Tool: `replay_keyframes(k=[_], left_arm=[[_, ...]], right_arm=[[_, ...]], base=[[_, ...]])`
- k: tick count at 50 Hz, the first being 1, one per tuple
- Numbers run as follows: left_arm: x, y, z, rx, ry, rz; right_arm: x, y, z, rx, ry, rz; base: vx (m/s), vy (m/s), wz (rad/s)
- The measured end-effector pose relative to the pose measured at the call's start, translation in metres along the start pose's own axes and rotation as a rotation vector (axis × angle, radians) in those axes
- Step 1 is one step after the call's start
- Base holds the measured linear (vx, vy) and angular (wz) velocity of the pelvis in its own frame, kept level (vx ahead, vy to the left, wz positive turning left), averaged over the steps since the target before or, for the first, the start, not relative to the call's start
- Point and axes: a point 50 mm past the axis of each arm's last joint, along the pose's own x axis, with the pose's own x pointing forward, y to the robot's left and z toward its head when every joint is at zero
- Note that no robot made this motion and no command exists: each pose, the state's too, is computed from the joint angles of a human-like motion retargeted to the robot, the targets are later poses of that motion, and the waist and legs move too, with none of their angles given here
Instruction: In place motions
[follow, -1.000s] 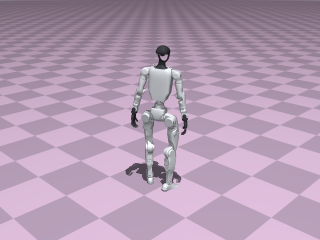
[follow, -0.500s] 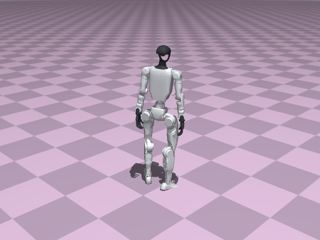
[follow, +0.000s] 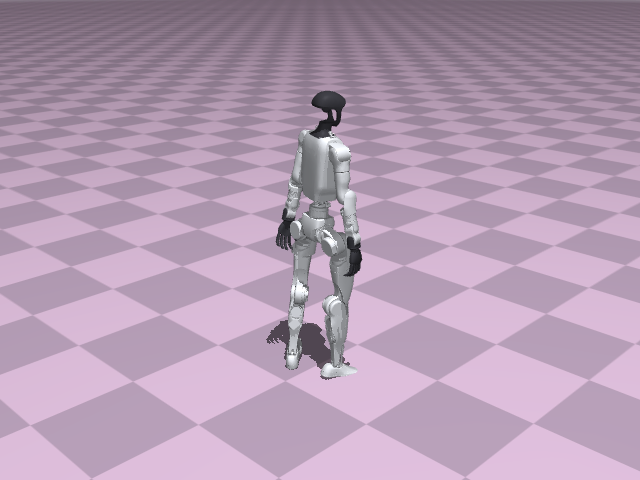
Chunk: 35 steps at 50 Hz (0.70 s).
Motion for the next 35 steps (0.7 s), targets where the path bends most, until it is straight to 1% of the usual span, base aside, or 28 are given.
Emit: replay_keyframes(k=[8, 15, 18, 25, 35], left_arm=[[0.0, 0.003, -0.007, 0.166, 0.049, 0.03], [0.002, -0.01, -0.01, 0.137, 0.062, -0.009], [0.002, -0.011, -0.008, 0.133, 0.05, -0.018], [0.001, -0.004, -0.006, 0.187, 0.046, 0.005], [-0.001, 0.006, -0.008, 0.176, 0.056, 0.022]], right_arm=[[-0.001, -0.008, 0.005, -0.166, 0.009, -0.009], [0.0, 0.011, -0.014, -0.028, 0.068, 0.041], [0.0, 0.017, -0.023, -0.006, 0.097, 0.058], [-0.002, 0.029, -0.044, 0.052, 0.158, 0.1], [-0.004, 0.031, -0.065, 0.126, 0.187, 0.094]], base=[[-0.1, 0.04, -1.07], [0.02, 0.0, -0.19], [0.07, -0.02, 0.31], [0.13, -0.03, 0.74], [0.21, 0.06, 1.26]])
